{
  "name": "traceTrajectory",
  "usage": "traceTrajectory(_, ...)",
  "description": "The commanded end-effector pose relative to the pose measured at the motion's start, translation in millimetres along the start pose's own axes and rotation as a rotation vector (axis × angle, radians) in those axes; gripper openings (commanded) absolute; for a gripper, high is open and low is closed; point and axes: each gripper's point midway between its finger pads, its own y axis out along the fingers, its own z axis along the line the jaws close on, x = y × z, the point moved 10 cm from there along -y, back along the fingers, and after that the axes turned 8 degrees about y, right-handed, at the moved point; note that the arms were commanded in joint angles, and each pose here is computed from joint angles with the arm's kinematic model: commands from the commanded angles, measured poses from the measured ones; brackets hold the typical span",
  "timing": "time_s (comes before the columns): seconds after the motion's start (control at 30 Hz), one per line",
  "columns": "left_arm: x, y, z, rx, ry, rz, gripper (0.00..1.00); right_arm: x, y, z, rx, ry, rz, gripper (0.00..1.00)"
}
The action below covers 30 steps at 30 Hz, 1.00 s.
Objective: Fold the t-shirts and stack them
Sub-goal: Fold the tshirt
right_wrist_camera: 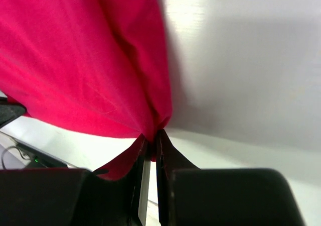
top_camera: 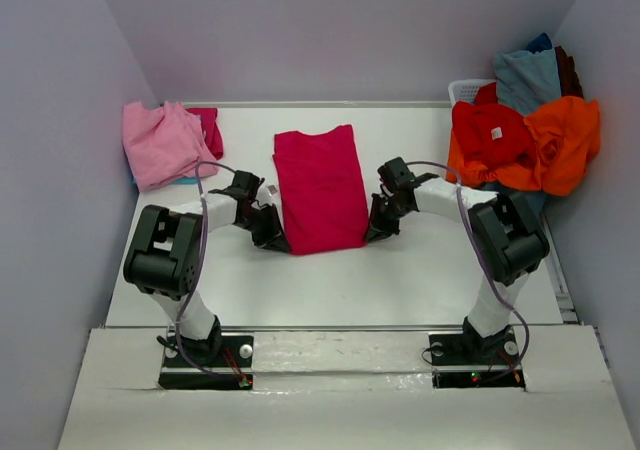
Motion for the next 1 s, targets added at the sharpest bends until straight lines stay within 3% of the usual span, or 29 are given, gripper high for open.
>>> traceTrajectory(0.0,-22.8,-10.7,-9.3,0.046,0.045,0.019,0.06,-15.8,-28.8,8.7,0.004,-0.091,-0.002,0.13)
traceTrajectory(0.27,-54.3,-13.5,-5.9,0.052,0.041,0.051,0.06,-47.1,-33.4,-13.0,-0.034,-0.109,0.063,0.13)
traceTrajectory(0.6,-65.8,-21.6,-16.7,0.032,0.042,0.055,0.06,-64.1,-32.7,-23.0,-0.035,-0.125,0.133,0.14)
traceTrajectory(0.7,-67.9,-21.7,-18.0,0.031,0.053,0.068,0.06,-67.1,-32.9,-21.2,-0.027,-0.137,0.153,0.20)
traceTrajectory(0.73,-67.9,-22.7,-18.3,0.034,0.057,0.068,0.22,-67.2,-32.6,-21.7,-0.033,-0.137,0.159,0.32)
traceTrajectory(0.83,-68.1,-29.1,-20.9,0.051,0.060,0.061,0.52,-68.6,-35.5,-20.1,-0.045,-0.153,0.147,0.47)
traceTrajectory(0.97,-64.1,-36.6,-26.3,0.062,0.072,0.044,0.64,-66.5,-37.5,-17.1,-0.052,-0.159,0.149,0.52)
